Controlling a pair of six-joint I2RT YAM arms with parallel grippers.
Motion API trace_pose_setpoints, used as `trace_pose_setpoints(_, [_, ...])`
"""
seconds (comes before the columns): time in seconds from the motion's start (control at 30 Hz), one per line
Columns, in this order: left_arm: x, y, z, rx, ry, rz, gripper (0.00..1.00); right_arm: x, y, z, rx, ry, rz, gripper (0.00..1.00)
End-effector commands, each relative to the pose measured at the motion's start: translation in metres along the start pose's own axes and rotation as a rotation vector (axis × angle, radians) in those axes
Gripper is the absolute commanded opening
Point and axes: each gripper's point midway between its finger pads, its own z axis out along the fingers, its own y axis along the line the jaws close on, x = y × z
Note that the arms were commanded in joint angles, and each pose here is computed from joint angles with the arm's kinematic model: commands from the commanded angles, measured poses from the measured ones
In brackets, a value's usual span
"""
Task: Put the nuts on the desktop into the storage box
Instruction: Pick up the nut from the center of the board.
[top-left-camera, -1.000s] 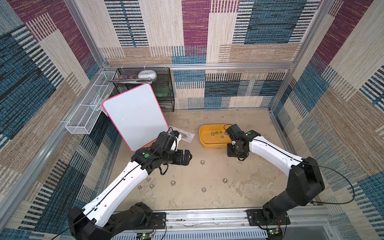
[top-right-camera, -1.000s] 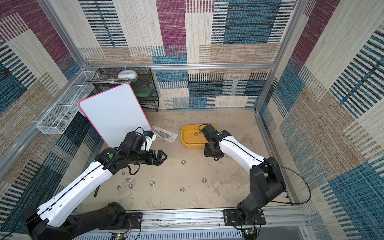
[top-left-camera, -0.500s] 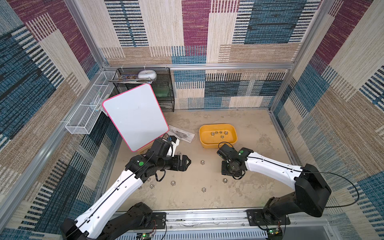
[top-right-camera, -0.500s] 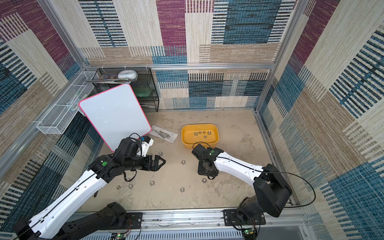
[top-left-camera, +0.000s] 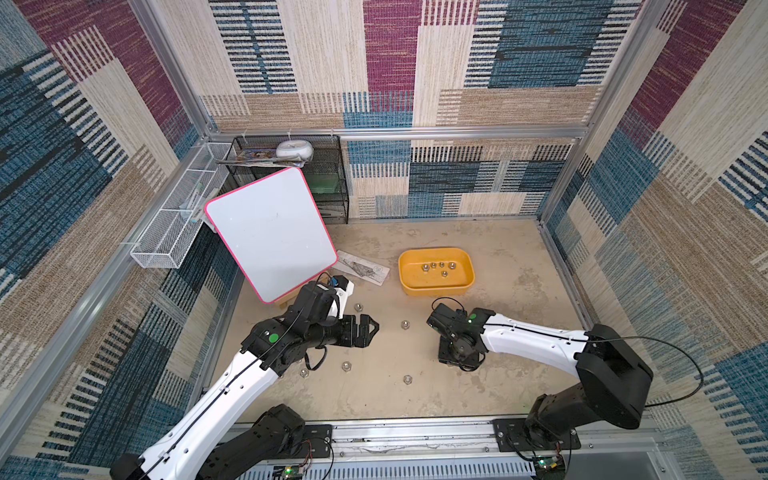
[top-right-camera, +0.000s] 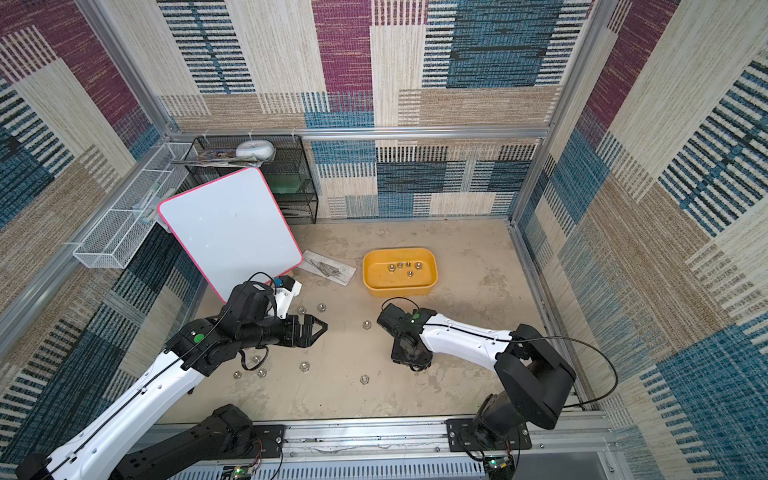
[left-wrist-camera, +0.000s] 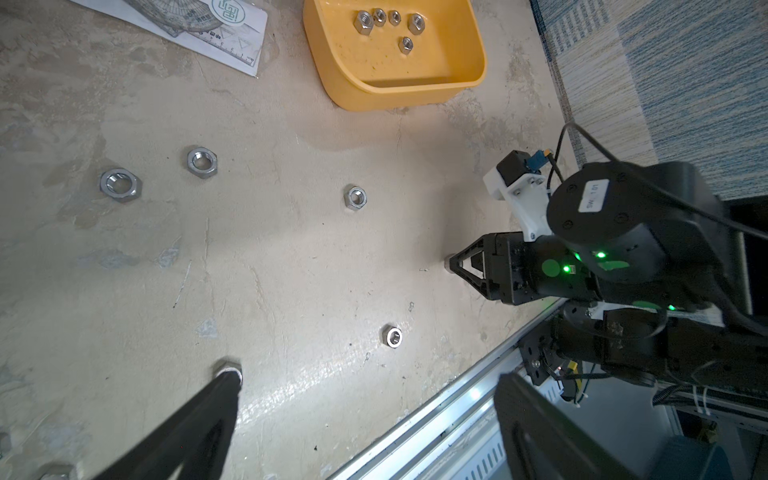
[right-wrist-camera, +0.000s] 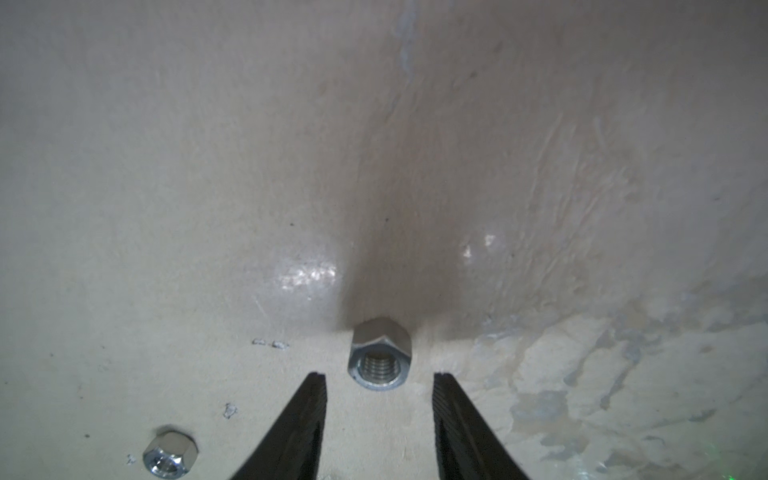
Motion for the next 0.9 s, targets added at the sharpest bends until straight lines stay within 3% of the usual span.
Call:
trace_pose_setpoints(0.0, [0.003, -0.002, -0.001, 0.011, 0.011, -0.001, 1.0, 0.001, 0.0, 0.004, 0.002, 0.002, 0.023, 0.48])
trace_pose_setpoints(0.3, [0.002, -0.001, -0.001, 0.008, 0.012, 0.003, 1.0, -0.002, 0.009, 0.014, 0.016, 0.014, 0.003, 0.45])
trace_pose_setpoints(0.57, [0.002, 0.0, -0.001, 0.002, 0.01, 0.004, 1.0, -0.004, 0.011, 0.011, 0.015, 0.008, -0.002, 0.26])
trace_pose_setpoints(0.87, [0.0, 0.0, -0.001, -0.003, 0.006, 0.006, 1.0, -0.032, 0.014, -0.012, 0.058, -0.074, -0.033, 0.28])
